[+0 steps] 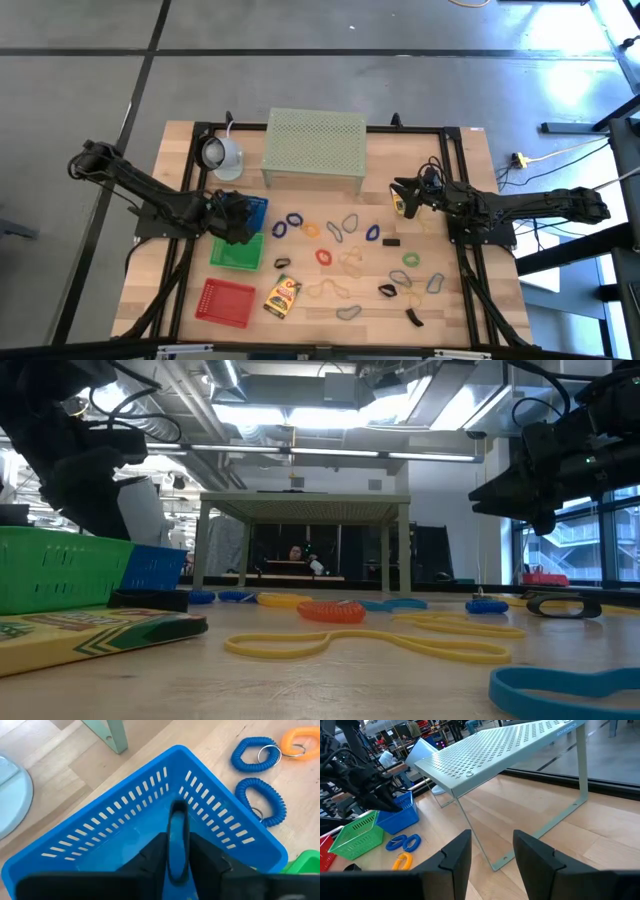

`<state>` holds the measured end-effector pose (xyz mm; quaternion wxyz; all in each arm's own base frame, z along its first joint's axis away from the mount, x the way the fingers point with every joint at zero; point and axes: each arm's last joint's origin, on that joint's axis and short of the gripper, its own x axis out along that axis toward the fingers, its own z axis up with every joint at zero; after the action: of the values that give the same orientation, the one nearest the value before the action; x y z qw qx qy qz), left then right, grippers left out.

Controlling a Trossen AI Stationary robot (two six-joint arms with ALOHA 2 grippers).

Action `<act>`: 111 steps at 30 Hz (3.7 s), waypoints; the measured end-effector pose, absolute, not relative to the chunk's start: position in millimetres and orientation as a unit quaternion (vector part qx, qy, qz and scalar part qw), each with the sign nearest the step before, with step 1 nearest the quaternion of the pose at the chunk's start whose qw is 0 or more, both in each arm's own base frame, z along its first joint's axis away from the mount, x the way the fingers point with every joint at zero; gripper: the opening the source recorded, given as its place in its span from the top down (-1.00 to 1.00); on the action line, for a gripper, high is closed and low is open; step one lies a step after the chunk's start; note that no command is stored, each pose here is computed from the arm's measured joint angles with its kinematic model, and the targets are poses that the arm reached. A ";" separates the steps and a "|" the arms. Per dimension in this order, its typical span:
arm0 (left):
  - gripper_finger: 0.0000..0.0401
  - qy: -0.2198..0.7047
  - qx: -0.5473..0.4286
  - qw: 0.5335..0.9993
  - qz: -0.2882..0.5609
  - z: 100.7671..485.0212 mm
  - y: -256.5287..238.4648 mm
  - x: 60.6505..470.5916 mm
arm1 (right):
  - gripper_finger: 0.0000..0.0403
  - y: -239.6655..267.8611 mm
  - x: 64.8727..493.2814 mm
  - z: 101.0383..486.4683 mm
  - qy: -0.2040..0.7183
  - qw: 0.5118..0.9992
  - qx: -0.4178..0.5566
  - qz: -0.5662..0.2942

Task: Pick & Place Office Desk Supplies
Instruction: Put the black rubber band into the blue bin, then put the yellow spring keychain into the green bin

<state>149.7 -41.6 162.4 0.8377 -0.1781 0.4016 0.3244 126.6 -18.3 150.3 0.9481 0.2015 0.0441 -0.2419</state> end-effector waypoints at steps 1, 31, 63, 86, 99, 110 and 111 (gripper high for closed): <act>0.57 0.401 -0.178 0.838 0.324 162.4 -41.6 149.7 | 0.27 -18.4 126.6 150.3 0.044 0.948 0.201 -0.242; 0.03 0.200 -0.116 0.970 0.071 227.4 -71.5 237.4 | 0.27 -18.3 126.7 150.4 0.044 0.948 0.202 -0.241; 0.09 0.338 -0.030 0.941 0.010 134.8 -13.6 292.4 | 0.27 -18.4 126.6 150.4 0.044 0.948 0.202 -0.242; 0.34 0.387 -0.022 0.922 -0.015 100.3 -21.9 315.4 | 0.27 -18.4 126.6 150.3 0.044 0.948 0.202 -0.242; 0.93 0.359 -0.012 0.933 0.022 118.1 -25.8 336.6 | 0.27 -18.4 126.6 150.3 0.044 0.948 0.202 -0.242; 0.94 0.102 -0.085 0.991 0.036 235.1 -36.2 407.2 | 0.27 -18.4 126.6 150.2 0.044 0.948 0.202 -0.242; 0.94 0.069 -0.080 0.994 0.027 246.3 -39.7 410.1 | 0.27 -18.3 126.6 150.3 0.044 0.948 0.202 -0.242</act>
<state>410.1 -39.7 246.3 0.9941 -0.0796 0.0690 0.0275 126.6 -18.3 150.3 0.9481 0.2021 0.0440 -0.2416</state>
